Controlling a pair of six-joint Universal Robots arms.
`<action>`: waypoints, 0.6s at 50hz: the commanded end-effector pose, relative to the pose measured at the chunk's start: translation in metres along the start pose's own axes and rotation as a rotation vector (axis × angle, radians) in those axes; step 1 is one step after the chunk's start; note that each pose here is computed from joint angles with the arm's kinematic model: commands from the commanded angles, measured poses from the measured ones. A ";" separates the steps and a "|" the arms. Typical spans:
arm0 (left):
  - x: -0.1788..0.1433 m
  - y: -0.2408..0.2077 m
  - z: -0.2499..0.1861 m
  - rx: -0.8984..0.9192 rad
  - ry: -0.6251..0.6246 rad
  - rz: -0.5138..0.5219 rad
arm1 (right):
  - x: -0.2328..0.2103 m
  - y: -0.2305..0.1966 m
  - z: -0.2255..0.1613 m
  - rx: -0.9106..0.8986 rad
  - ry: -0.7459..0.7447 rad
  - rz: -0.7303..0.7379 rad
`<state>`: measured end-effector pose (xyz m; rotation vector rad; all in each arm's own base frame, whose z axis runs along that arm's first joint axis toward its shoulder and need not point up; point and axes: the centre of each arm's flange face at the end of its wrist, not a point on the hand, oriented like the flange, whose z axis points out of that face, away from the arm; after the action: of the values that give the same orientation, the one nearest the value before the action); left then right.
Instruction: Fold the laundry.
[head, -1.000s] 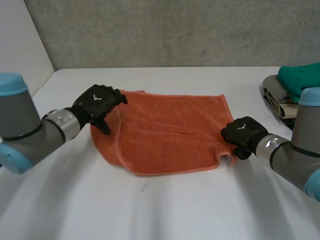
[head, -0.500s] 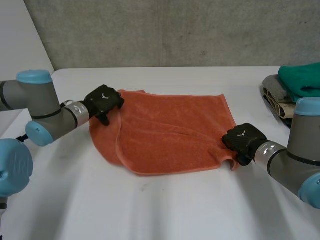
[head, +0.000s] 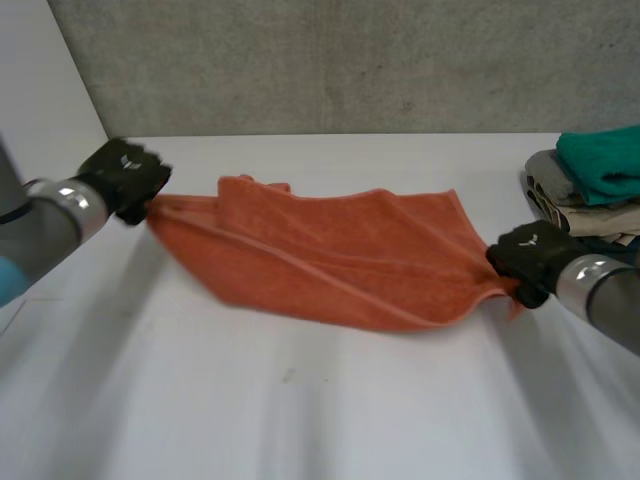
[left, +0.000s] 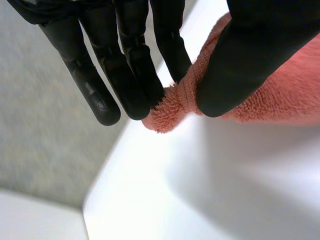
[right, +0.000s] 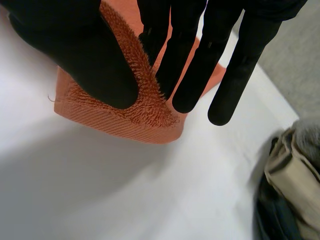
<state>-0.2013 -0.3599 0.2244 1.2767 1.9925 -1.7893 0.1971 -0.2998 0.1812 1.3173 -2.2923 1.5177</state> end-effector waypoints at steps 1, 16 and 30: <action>0.025 0.026 -0.089 -0.269 0.090 -0.061 | 0.000 0.017 -0.038 -0.191 -0.145 -0.132; 0.052 0.045 -0.100 -0.362 0.187 0.047 | -0.003 0.019 -0.032 -0.251 -0.205 -0.287; -0.102 -0.057 0.028 0.311 -0.577 -0.058 | 0.124 -0.120 0.040 0.398 0.584 -0.136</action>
<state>-0.1855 -0.3733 0.2333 1.0319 1.8704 -1.7637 0.2034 -0.3587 0.2170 1.3651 -1.9449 1.4407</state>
